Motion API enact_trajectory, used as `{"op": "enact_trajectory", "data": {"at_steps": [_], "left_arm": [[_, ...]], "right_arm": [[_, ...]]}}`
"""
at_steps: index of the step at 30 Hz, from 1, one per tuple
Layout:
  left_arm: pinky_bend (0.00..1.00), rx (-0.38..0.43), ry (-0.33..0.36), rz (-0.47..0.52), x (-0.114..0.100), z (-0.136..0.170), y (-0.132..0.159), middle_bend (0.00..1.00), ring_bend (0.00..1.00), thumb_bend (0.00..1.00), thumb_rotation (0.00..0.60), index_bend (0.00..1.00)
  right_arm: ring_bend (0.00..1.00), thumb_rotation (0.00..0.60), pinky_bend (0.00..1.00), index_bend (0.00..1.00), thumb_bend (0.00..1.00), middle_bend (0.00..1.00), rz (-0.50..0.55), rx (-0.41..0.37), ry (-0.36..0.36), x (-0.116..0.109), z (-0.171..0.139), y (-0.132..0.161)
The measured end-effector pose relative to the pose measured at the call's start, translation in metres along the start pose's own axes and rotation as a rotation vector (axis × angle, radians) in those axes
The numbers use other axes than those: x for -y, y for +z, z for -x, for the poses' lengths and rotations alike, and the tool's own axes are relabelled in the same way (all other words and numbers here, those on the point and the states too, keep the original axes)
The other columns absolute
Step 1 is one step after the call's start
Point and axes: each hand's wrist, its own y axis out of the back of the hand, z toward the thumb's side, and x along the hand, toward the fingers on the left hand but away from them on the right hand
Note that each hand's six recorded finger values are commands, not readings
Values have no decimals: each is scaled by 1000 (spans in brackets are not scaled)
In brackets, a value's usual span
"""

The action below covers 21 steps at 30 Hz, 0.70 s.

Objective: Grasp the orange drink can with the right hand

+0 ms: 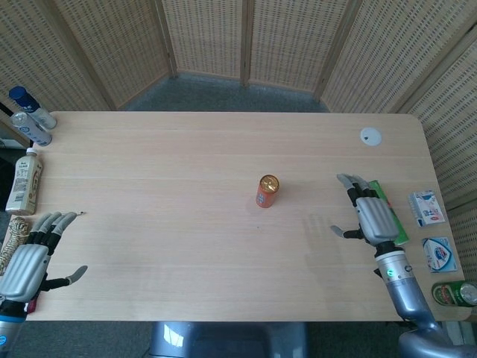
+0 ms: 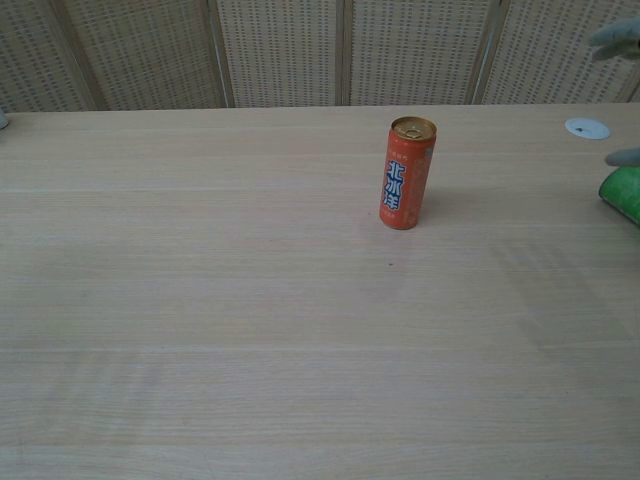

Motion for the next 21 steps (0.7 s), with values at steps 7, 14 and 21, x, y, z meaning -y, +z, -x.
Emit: {"op": "enact_trajectory", "data": {"at_steps": [7, 14, 21], "left_arm": [[0, 0, -5, 3, 1, -4, -2, 120, 0, 271, 567, 73], [0, -16, 1, -3, -3, -2, -5, 120, 0, 270, 565, 72], [0, -27, 4, -5, -3, 0, -6, 121, 0, 269, 565, 72]], "right_arm": [[0, 600, 0, 0, 154, 0, 143, -35, 79, 32, 27, 22], [0, 600, 0, 0, 129, 0, 203, -55, 117, 60, 61, 40], [0, 600, 0, 0, 120, 0, 256, -54, 147, 79, 90, 54]]}}
